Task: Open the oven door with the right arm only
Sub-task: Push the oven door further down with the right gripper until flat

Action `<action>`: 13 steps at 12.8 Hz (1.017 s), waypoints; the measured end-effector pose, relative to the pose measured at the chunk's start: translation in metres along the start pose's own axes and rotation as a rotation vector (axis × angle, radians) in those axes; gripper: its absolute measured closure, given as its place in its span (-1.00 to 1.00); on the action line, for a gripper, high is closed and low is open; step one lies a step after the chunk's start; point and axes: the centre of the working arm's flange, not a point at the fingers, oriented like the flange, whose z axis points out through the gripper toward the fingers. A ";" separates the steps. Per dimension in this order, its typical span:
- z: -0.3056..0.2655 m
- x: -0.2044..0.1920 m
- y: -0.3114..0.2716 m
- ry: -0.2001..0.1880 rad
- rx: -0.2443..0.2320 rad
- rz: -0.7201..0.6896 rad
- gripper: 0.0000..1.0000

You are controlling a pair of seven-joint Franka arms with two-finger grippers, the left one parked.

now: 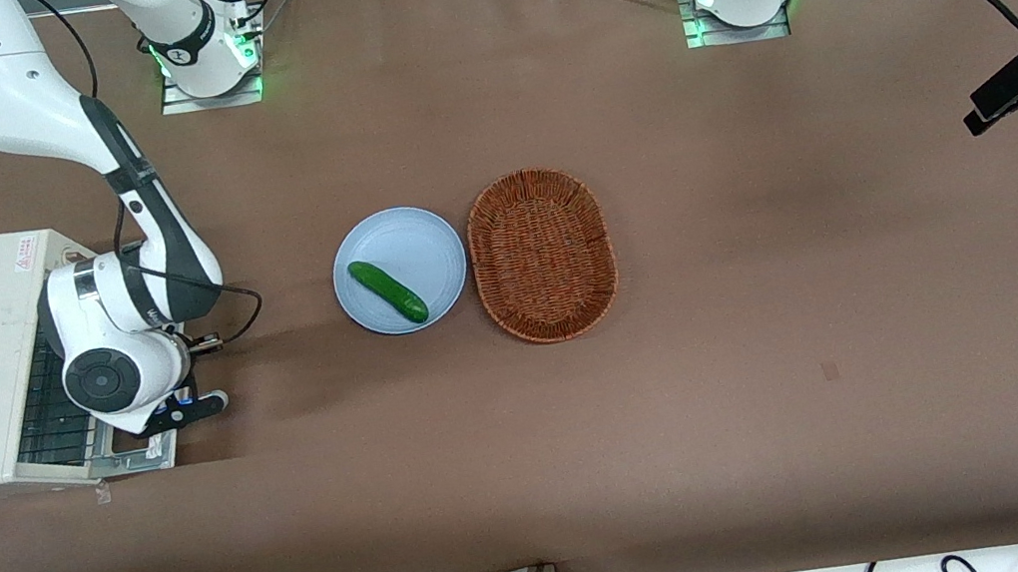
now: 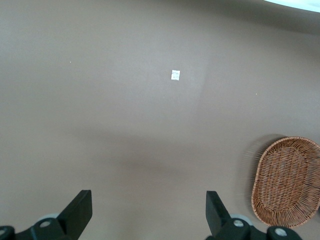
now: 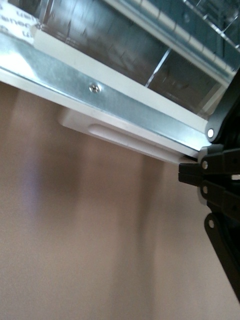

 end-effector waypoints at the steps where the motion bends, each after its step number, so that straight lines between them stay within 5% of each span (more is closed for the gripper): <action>1: 0.007 0.003 -0.002 0.003 0.009 0.001 0.98; 9: 0.041 0.016 -0.002 0.015 0.064 0.026 0.98; 13: 0.041 0.016 0.009 0.014 0.131 0.104 0.98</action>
